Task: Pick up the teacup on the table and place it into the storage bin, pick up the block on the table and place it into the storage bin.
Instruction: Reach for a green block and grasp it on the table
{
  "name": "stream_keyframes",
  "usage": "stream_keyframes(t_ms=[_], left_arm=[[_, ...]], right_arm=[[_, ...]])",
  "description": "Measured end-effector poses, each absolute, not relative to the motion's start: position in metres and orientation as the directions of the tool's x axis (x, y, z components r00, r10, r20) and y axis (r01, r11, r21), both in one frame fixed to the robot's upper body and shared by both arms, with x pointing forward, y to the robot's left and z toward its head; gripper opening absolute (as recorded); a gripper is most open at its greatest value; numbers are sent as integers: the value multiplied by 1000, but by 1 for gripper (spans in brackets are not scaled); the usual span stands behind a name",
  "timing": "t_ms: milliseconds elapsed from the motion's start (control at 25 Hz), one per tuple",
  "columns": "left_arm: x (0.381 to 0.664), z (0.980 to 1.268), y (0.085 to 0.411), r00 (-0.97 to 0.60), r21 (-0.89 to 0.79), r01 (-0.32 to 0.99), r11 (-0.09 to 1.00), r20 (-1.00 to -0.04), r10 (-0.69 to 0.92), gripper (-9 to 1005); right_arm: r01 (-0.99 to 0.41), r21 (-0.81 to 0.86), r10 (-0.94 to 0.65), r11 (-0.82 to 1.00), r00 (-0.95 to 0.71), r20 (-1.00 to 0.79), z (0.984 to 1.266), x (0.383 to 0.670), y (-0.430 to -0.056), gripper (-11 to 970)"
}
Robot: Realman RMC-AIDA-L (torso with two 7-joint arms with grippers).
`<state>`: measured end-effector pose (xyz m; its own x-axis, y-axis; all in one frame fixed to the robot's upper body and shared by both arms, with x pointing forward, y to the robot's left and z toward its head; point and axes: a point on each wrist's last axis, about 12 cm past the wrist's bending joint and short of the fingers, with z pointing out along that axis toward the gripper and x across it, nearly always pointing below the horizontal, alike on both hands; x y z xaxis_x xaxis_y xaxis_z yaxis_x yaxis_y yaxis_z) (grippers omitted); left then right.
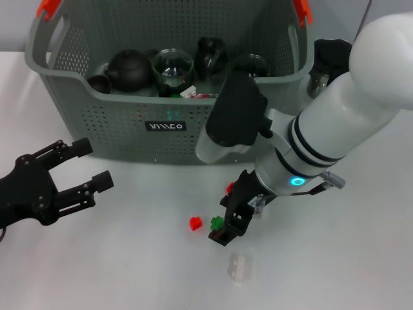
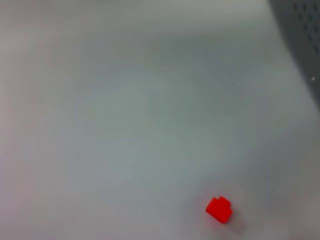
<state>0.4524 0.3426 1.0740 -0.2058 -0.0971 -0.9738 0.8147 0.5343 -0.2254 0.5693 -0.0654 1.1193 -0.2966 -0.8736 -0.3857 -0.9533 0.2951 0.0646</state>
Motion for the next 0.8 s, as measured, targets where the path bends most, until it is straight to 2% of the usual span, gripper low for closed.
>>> stream_keyframes(t_ms=[320,560,800], left_arm=[[452,1073,343,-210,-229,814,534,-973,-97,825],[452,1073,344,-212,-230,812,536,-973,-96,825],[452,1072,344,-214,-230,809,541,-972,-95,825]], right_arm=[[-956,43,-877,291,-284,-386,1113,569,-63,733],[-954,52,-872,295,-291,-393,1112,569,-61,669],[-951,75,-865,299,-304,-400,1110,568,-61,385]])
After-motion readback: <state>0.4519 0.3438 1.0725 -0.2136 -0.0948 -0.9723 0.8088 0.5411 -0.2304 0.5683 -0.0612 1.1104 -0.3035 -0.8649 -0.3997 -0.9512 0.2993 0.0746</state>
